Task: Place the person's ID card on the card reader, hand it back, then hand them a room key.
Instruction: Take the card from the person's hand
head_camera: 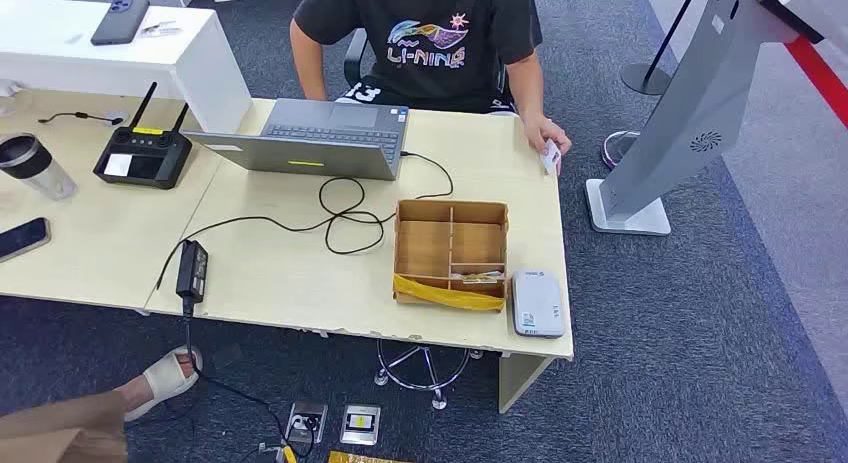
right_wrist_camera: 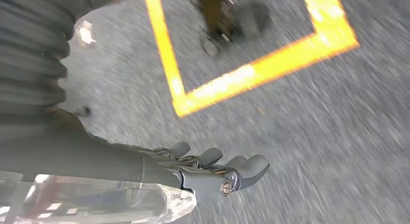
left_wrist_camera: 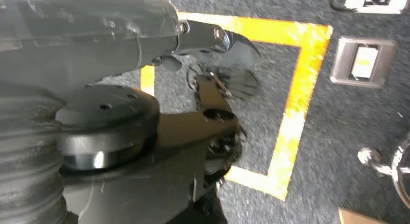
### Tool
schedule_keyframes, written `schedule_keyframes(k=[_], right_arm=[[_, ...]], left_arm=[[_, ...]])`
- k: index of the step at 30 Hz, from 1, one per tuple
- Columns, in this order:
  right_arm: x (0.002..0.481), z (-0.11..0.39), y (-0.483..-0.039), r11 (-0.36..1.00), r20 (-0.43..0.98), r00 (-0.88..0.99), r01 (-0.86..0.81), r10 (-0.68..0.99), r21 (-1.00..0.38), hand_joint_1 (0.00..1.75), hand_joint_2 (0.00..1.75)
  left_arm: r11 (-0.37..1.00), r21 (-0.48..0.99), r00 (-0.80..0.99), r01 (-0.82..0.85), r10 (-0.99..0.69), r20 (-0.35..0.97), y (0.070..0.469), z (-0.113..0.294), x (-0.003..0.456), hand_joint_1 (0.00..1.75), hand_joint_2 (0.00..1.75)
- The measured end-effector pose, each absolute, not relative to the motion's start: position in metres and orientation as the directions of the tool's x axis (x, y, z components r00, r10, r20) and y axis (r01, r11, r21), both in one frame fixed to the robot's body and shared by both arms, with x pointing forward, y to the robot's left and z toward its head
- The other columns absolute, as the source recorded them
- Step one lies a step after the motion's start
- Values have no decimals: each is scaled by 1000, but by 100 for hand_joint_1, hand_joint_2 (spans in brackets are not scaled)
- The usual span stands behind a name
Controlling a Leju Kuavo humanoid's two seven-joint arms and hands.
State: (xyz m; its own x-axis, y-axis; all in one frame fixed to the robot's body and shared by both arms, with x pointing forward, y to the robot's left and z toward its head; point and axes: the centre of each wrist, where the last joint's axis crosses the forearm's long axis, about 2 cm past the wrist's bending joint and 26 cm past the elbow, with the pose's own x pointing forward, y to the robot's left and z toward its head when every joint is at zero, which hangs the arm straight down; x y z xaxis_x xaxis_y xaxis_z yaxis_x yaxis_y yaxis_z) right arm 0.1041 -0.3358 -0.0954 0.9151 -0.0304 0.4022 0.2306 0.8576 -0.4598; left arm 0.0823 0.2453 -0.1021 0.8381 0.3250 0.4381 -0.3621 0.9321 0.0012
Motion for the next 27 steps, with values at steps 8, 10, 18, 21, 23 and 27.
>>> schedule_keyframes(k=[8, 10, 18, 21, 23, 27], right_arm=[[133, -81, -367, 739, 485, 826, 132, 286, -661, 0, 175], [143, -76, -370, 691, 451, 785, 40, 425, -721, 0, 175], [189, -29, -376, 591, 509, 670, 129, 540, -796, 0, 175], [204, -6, -380, 539, 533, 598, 190, 599, -820, 0, 175], [214, 12, -383, 499, 540, 552, 240, 635, -832, 0, 175], [227, 47, -387, 452, 571, 473, 350, 671, -821, 0, 175]], left_arm=[[927, -9, 836, -375, 342, 428, 245, -102, 82, 0, 175], [926, -9, 833, -377, 344, 433, 245, -102, 82, 0, 175], [917, 9, 827, -399, 355, 435, 247, -103, 79, 0, 175], [918, 31, 831, -396, 344, 438, 248, -103, 78, 0, 175], [919, 42, 833, -392, 336, 440, 248, -104, 78, 0, 175], [924, 49, 838, -380, 321, 442, 248, -104, 77, 0, 175]])
